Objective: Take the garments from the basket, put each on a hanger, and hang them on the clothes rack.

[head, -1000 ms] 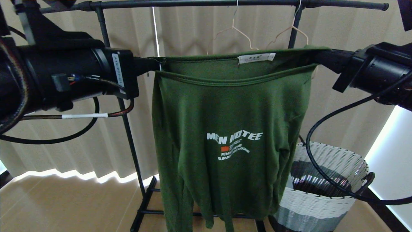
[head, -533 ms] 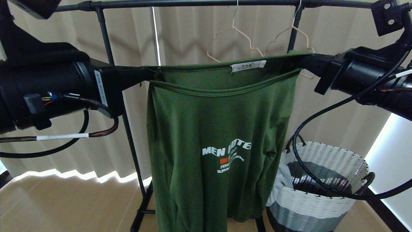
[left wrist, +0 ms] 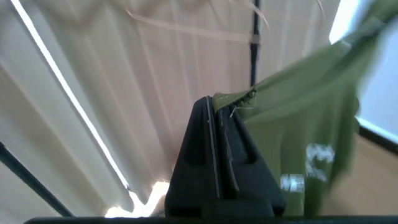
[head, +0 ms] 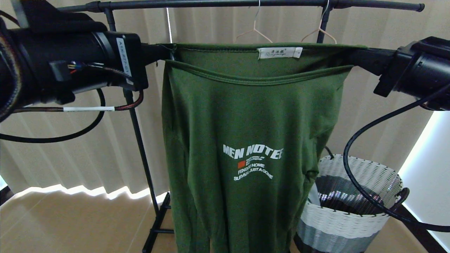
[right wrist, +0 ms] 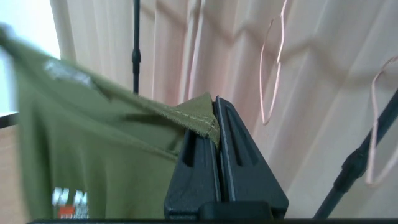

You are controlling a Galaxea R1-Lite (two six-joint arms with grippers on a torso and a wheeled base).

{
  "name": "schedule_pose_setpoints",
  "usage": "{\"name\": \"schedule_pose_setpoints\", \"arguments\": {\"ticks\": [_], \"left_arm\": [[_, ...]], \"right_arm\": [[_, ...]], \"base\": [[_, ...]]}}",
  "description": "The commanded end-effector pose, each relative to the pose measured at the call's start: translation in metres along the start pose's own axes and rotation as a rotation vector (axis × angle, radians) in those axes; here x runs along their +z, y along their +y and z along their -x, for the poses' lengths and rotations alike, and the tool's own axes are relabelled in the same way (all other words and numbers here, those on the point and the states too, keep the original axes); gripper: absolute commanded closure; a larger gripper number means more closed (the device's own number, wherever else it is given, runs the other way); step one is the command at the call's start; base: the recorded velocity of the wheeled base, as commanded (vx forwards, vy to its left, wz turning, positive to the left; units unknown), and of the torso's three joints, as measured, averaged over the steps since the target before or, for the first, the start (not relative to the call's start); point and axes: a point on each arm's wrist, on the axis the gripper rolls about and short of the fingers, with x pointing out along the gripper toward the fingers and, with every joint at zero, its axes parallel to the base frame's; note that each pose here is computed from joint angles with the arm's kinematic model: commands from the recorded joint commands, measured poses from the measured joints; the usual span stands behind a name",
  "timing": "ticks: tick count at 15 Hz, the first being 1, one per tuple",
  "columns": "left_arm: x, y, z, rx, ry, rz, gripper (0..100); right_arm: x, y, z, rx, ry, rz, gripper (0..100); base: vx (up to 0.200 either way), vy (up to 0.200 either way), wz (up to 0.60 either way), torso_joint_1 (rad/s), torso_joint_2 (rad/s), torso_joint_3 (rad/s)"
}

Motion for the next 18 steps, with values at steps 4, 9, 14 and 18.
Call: {"name": "schedule_pose_setpoints", "arguments": {"ticks": [4, 9, 14, 18], "left_arm": [[-0.01, 0.006, -0.023, 0.032, 0.046, 0.01, 100], [-0.019, 0.004, -0.008, 0.022, 0.068, 0.007, 100], [-0.02, 0.004, -0.007, 0.019, 0.071, 0.007, 100], [-0.022, 0.004, -0.007, 0.021, 0.079, 0.006, 100]], "right_arm": [[-0.001, 0.004, 0.014, -0.001, 0.005, -0.001, 100], [-0.027, 0.006, 0.018, 0.004, 0.08, -0.019, 100], [-0.023, 0.006, 0.02, 0.002, 0.062, -0.01, 100], [-0.024, 0.006, 0.02, 0.002, 0.066, -0.002, 100]], "base": [[0.0, 0.0, 0.0, 0.0, 0.0, 0.0], [0.0, 0.0, 0.0, 0.0, 0.0, 0.0], [0.0, 0.0, 0.0, 0.0, 0.0, 0.0], [0.0, 0.0, 0.0, 0.0, 0.0, 0.0]]}}
